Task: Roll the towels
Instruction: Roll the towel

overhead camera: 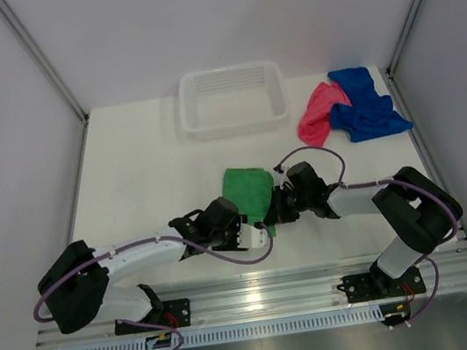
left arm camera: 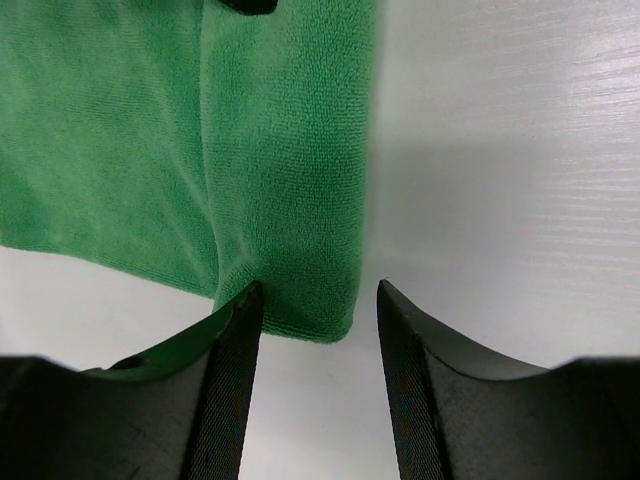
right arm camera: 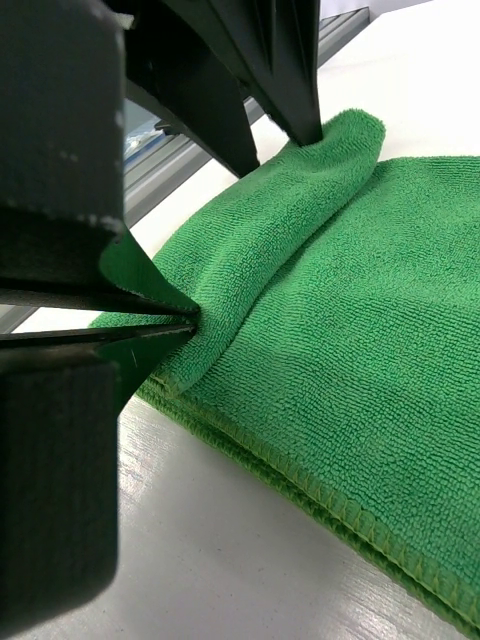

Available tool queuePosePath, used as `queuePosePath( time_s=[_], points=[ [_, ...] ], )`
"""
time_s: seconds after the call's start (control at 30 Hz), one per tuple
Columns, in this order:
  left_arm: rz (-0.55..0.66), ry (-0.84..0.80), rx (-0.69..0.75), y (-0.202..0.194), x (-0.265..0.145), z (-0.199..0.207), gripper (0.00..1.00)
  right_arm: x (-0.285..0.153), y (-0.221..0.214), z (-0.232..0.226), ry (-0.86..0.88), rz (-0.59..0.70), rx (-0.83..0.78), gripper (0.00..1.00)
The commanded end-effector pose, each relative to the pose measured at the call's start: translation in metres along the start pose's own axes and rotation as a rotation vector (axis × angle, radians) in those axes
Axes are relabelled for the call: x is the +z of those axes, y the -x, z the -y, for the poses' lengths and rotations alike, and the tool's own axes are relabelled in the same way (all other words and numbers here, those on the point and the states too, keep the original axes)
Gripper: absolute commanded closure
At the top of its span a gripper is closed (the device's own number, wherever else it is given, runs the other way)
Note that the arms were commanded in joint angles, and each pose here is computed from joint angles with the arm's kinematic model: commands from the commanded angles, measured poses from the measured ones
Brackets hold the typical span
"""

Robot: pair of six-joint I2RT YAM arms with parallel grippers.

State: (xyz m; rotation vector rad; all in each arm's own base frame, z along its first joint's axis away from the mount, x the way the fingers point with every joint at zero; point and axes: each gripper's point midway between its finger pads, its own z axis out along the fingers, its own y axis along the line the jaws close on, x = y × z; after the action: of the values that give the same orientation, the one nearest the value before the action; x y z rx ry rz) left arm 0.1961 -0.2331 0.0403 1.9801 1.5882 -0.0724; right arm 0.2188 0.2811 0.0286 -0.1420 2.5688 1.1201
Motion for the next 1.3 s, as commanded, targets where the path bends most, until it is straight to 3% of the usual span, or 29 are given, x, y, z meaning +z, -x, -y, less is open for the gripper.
queuePosePath(
  time_s=[0.0, 0.33, 0.47, 0.57, 0.67, 0.73, 0.97, 1.13, 1.27],
  points=[
    [0.018, -0.008, 0.006, 0.011, 0.006, -0.007, 0.47, -0.002, -0.001, 0.021, -0.095, 0.011, -0.007, 0.89],
    [-0.061, -0.017, -0.024, -0.016, 0.022, -0.008, 0.47, -0.003, 0.000, 0.017, -0.076, 0.007, -0.026, 0.88],
    [-0.106, -0.016, -0.029, -0.023, 0.027, -0.009, 0.52, -0.006, 0.001, 0.013, -0.067, 0.011, -0.045, 0.87],
    [-0.116, -0.021, -0.038, -0.026, 0.029, -0.007, 0.77, -0.009, 0.002, 0.009, -0.046, 0.009, -0.069, 0.86],
    [-0.119, -0.008, -0.045, -0.027, 0.027, -0.008, 0.94, -0.013, 0.004, 0.000, -0.015, 0.015, -0.107, 0.84],
    [-0.121, -0.002, -0.051, -0.028, 0.025, -0.008, 0.99, -0.016, 0.005, -0.004, 0.002, 0.014, -0.142, 0.82],
    [-0.032, -0.057, -0.148, -0.017, 0.009, -0.005, 1.00, -0.042, 0.009, -0.022, 0.048, 0.033, -0.339, 0.69],
    [0.028, -0.099, -0.216, -0.008, -0.002, -0.011, 0.99, -0.065, 0.016, -0.032, 0.053, 0.134, -0.513, 0.62],
    [0.061, -0.169, -0.251, -0.003, -0.006, -0.003, 0.99, -0.077, 0.017, -0.048, 0.085, 0.213, -0.761, 0.59]
  ],
)
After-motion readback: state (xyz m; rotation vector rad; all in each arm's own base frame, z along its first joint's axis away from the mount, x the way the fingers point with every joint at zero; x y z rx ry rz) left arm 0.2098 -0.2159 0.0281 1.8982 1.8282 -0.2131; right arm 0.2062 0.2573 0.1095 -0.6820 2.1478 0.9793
